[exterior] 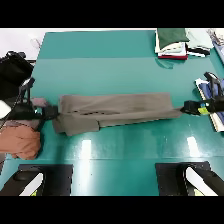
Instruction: Fold the shirts.
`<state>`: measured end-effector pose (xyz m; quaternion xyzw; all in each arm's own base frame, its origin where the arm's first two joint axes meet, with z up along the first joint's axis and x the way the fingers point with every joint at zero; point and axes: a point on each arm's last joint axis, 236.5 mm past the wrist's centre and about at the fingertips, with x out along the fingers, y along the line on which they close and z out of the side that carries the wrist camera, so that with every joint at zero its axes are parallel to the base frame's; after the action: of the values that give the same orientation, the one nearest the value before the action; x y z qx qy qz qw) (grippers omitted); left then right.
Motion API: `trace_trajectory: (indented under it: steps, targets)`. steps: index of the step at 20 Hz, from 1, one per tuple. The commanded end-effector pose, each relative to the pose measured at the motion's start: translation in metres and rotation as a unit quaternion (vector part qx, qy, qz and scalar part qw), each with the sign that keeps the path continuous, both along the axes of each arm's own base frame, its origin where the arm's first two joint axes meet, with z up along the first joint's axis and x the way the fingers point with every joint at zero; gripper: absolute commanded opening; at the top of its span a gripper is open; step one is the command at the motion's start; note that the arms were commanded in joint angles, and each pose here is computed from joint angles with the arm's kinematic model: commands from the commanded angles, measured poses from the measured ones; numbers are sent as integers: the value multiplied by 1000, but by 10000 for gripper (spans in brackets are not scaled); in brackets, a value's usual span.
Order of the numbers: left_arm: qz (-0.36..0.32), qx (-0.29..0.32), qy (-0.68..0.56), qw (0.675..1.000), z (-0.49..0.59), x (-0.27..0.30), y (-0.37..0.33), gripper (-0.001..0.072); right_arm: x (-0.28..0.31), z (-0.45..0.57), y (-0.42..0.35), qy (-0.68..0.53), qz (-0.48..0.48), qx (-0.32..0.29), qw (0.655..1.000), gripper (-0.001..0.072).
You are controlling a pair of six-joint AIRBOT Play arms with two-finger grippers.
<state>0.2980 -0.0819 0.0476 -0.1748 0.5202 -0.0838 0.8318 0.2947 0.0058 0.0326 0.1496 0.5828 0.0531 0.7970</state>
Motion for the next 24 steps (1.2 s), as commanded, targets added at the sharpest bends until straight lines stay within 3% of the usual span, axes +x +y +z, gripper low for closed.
trace_trajectory:
  steps: [1, 5, 6, 7, 8, 9, 12, 13, 15, 20, 24]
  targets:
    - [17, -4, -26, 1000, -7, 62, 1, 20, 40, -16, 2, 26, 6, 8, 1000, 16]
    - [35, -6, -34, 999, -21, 99, 3, 23, 62, -36, -4, 52, 5, 13, 999, 18]
    - [36, -6, -35, 999, -22, 103, 4, 65, 64, -42, -9, 53, 5, 12, 999, 86]
    - [39, -7, -40, 998, -20, 108, 4, 365, 64, -46, -14, 58, -2, 13, 998, 268]
    - [41, -8, -44, 998, -17, 111, 4, 504, 63, -48, -19, 58, 1, 16, 998, 316]
    - [39, -8, -46, 998, -14, 112, 4, 494, 62, -48, -22, 52, 5, 31, 998, 316]
    - [31, -22, -24, 999, -16, 103, -5, 492, 48, -55, -39, 54, -29, 91, 994, 460]
    - [24, -24, -18, 999, -18, 99, -11, 466, 42, -61, -46, 59, -46, 109, 991, 460]
    - [-1, -24, -19, 1000, -17, 95, -29, 27, 33, -78, -56, 68, -76, 154, 983, 460]
    - [-53, -46, -41, 997, -10, 85, -101, 21, 52, -104, -32, 66, -85, 265, 958, 460]
    - [-100, -62, -13, 993, -32, 69, -154, 21, 73, -122, 7, 77, -48, 278, 956, 444]
